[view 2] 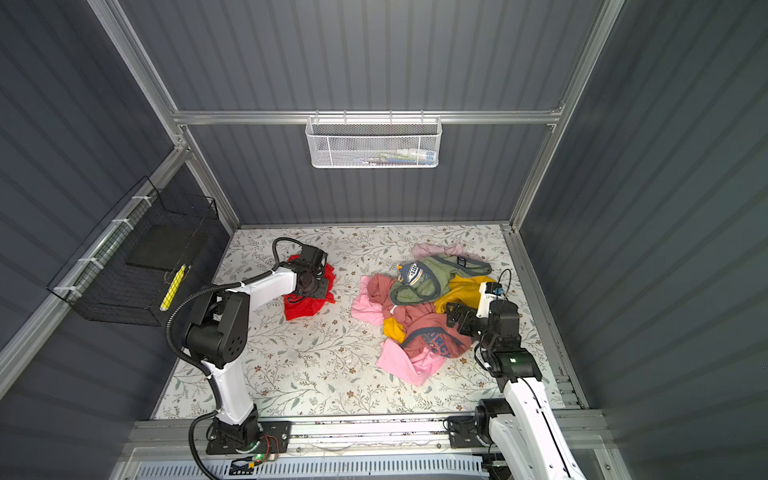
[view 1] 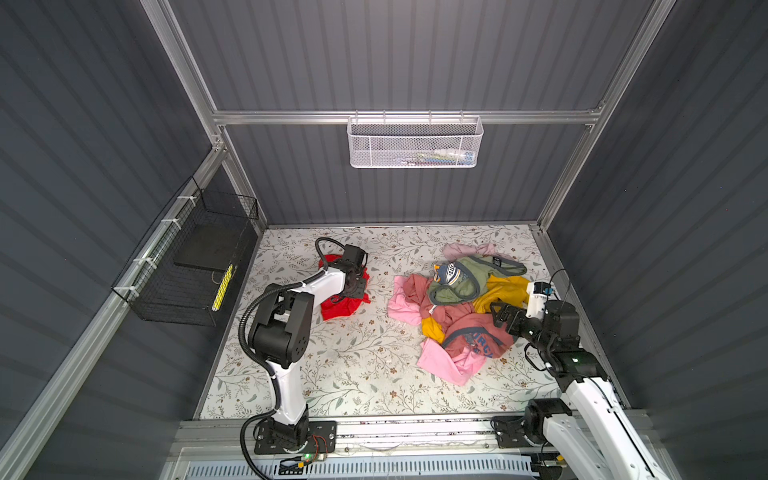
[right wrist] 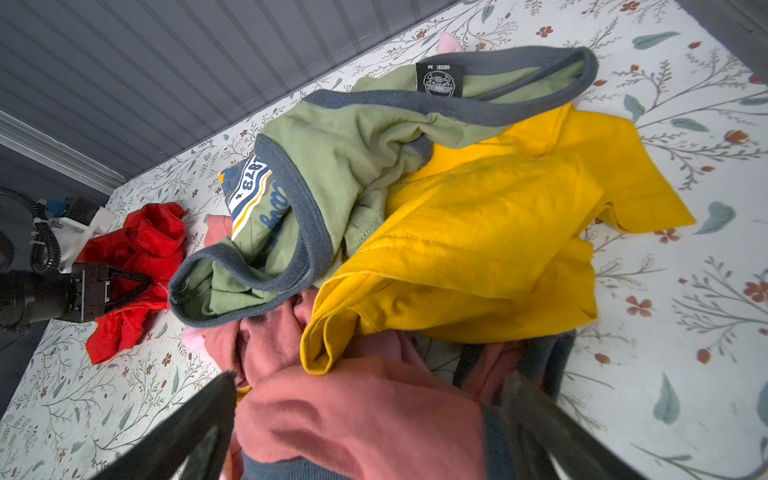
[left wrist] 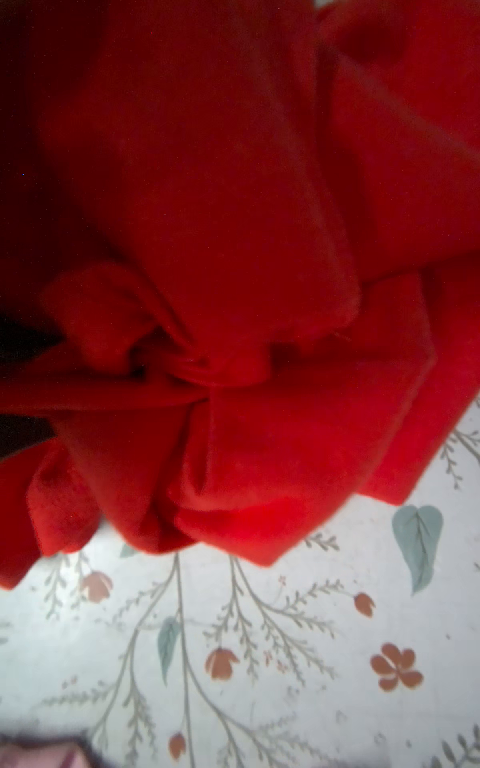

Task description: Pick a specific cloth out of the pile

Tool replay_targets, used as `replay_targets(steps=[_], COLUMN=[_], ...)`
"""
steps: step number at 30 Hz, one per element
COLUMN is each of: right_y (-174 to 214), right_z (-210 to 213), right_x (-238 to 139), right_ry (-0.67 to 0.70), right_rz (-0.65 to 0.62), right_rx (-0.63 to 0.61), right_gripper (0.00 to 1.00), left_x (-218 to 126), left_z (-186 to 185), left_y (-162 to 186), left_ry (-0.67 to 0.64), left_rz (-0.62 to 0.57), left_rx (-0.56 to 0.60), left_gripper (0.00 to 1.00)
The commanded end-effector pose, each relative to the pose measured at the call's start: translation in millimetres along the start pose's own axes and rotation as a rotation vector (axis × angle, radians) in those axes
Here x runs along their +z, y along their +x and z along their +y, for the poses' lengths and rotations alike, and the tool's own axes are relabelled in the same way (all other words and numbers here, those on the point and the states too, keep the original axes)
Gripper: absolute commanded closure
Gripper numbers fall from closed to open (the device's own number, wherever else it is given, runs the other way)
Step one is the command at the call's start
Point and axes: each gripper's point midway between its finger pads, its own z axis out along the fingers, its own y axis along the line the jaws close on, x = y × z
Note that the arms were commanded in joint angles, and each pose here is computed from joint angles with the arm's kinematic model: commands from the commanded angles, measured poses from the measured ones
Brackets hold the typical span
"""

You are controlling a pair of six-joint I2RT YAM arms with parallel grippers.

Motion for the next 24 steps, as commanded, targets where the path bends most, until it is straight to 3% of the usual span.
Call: replay_targets(steps=[1,9,16,24], right_y=[-3,-5,-5,-5], right_z=[0,2,1,-4], right_x=[-2,-4,-5,-5], right_ry=[0.002,-0.005,0.006,0.027], right_rz=[-0.009,-0.016,-0.019,-0.023], right_rx=[-0.011,-0.013,-0.015,-0.02], right_gripper=[0.01,0.01,0.01,0.01], left_x=[-22,-36,-13,20], left_z=[21,64,81,74], left_y=[-12,-41,-52,-33], left_ry=[-0.078,-0.126,-0.183,-0.159], left_rz=[-0.046,-0.115,-0.082,0.009], left_rx=[0.026,-0.09,-0.063,-0.016], left_gripper=[0.98,1.0,1.0,1.0])
